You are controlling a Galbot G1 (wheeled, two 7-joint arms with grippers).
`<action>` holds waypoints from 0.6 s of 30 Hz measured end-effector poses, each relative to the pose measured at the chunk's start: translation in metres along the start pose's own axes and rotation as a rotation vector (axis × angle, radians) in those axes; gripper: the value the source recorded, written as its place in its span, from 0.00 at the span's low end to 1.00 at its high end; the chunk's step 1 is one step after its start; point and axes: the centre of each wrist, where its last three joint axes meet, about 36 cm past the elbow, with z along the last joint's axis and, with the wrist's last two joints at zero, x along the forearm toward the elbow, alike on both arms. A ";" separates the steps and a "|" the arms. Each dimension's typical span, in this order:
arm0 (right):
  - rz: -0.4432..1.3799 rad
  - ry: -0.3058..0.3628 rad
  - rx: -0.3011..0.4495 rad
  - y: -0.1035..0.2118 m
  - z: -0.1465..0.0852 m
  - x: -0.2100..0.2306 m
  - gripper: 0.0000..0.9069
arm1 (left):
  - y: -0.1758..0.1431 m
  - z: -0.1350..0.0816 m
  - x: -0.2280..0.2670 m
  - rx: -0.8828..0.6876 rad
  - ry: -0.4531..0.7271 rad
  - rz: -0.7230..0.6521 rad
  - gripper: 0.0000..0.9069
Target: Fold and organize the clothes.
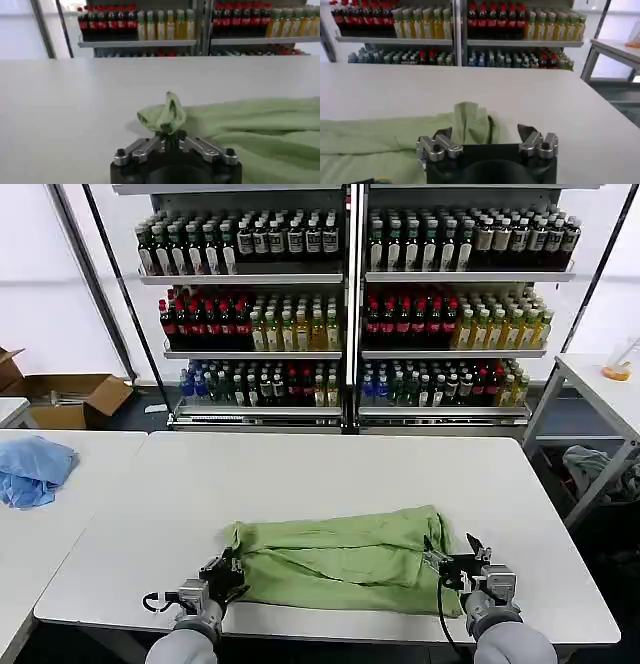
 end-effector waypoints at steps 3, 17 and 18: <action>0.004 -0.003 0.001 -0.001 -0.001 0.000 1.00 | 0.014 -0.008 0.000 0.013 -0.014 -0.018 0.02; -0.007 -0.012 -0.001 0.001 -0.003 0.006 1.00 | 0.123 -0.079 0.005 -0.002 -0.141 -0.191 0.02; -0.008 -0.013 0.000 0.001 -0.003 0.007 1.00 | 0.130 -0.085 0.007 0.002 -0.150 -0.200 0.03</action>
